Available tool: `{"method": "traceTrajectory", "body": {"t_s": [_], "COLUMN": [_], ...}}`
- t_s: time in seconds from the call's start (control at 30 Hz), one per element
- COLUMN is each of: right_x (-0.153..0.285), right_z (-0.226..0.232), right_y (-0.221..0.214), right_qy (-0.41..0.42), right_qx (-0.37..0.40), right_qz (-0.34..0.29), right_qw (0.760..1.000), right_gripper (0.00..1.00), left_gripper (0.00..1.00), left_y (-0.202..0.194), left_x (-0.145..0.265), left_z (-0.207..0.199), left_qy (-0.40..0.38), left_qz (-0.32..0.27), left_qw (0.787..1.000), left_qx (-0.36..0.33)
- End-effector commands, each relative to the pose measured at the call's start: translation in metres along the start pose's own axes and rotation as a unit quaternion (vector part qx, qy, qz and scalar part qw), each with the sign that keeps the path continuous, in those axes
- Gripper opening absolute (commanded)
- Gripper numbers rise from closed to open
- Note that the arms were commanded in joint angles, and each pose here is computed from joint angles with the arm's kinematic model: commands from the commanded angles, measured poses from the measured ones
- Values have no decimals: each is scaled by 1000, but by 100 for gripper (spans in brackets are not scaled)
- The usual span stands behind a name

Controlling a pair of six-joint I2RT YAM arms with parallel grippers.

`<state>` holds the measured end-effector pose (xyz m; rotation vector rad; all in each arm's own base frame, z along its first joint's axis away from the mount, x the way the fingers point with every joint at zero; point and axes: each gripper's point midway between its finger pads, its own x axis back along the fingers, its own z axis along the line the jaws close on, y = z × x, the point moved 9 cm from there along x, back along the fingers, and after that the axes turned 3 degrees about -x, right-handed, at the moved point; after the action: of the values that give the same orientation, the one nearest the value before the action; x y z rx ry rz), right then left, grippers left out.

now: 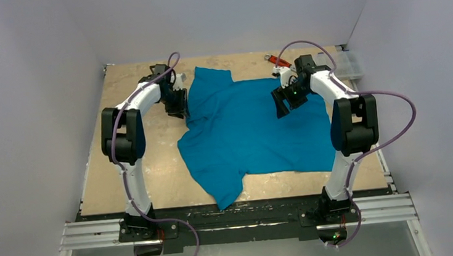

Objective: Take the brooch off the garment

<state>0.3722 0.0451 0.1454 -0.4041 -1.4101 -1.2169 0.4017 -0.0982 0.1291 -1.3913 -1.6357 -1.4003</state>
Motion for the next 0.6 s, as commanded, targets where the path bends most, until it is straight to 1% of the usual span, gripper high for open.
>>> {"method": "traceTrajectory", "body": {"t_s": [0.0, 0.27, 0.3, 0.43, 0.57], "right_x": [15, 19, 19, 15, 9], "right_z": [0, -11, -11, -14, -22], "right_y": [-5, -6, -6, -14, -27], "right_qy": [-23, -32, -33, -42, -69], "right_qx": [21, 11, 11, 17, 21], "right_qz": [3, 6, 8, 28, 57], "right_qw": [1000, 999, 999, 999, 996], "right_gripper": [78, 78, 78, 77, 76], "left_gripper": [34, 34, 32, 21, 5], "left_y": [6, 3, 3, 10, 12], "left_x": [-2, -15, -16, -11, -3], "left_z": [-4, -3, -3, -3, -2], "left_qy": [-19, -27, -27, -16, 1], "left_qz": [0, 8, 8, 0, 4], "left_qw": [1000, 999, 999, 999, 999], "left_qx": [20, 44, 45, 38, 35]}}
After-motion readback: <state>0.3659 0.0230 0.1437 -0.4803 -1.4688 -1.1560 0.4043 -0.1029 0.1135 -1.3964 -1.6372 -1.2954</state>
